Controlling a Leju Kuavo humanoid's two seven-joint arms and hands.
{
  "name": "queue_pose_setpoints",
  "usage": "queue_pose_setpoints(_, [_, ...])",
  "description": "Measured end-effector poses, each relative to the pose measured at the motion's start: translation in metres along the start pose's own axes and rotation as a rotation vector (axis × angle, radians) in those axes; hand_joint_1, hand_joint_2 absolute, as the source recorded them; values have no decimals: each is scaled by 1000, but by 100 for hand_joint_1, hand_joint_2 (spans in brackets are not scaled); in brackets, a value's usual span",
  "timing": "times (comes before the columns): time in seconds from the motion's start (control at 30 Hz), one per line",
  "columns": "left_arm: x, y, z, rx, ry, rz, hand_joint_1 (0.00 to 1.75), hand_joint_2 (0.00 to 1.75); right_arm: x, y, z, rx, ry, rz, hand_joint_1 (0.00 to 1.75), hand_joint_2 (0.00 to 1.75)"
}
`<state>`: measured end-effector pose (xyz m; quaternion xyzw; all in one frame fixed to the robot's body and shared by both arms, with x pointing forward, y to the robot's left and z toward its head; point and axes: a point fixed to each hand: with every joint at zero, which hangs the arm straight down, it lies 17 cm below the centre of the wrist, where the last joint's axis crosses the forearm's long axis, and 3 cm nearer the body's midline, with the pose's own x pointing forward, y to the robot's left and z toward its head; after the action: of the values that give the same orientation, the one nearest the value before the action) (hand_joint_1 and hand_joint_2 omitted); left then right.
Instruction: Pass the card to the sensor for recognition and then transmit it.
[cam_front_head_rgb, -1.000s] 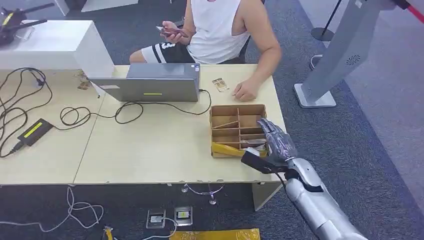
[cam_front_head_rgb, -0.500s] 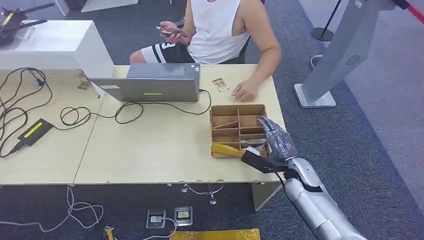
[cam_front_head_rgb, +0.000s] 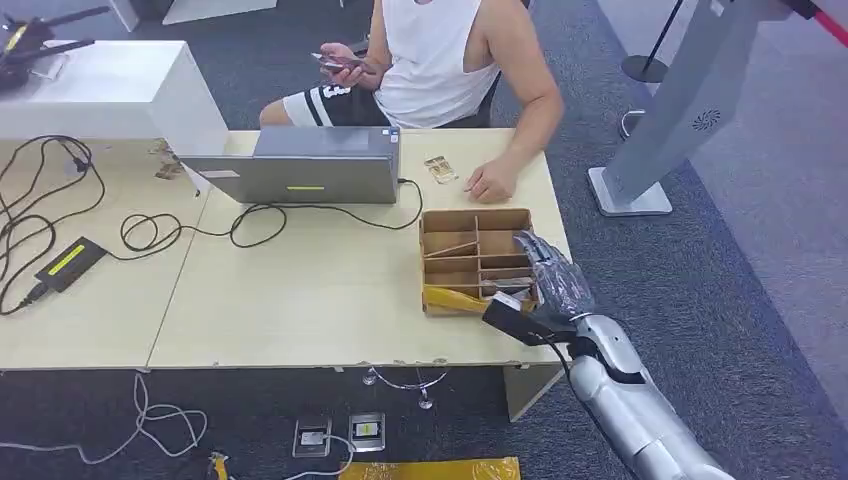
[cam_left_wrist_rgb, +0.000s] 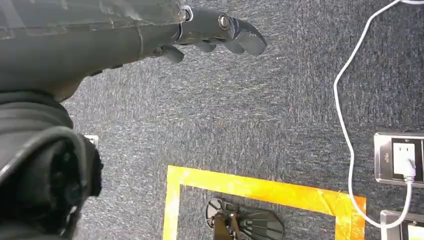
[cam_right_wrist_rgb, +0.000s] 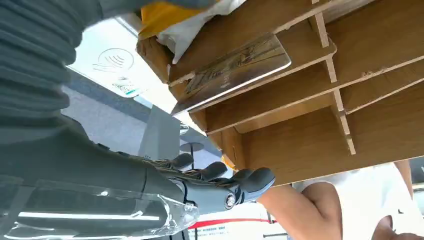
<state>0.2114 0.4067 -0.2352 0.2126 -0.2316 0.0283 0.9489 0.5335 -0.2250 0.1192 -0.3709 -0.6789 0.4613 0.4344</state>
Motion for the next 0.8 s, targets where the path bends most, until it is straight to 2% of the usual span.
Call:
queue_pose_setpoints(0.07, [0, 0, 0, 0, -1, 0, 0, 0, 0, 1, 0, 6, 1, -3, 141, 175])
queue_pose_setpoints(0.1, [0, 0, 0, 0, -1, 0, 0, 0, 0, 2, 0, 10, 1, -4, 168, 175])
queue_pose_setpoints(0.13, [1, 0, 0, 0, -1, 0, 0, 0, 0, 2, 0, 12, 1, -5, 175, 175])
queue_pose_setpoints(0.8, [4, -2, 0, -5, -5, -12, 0, 0, -3, 1, -3, 21, 17, -15, 175, 175])
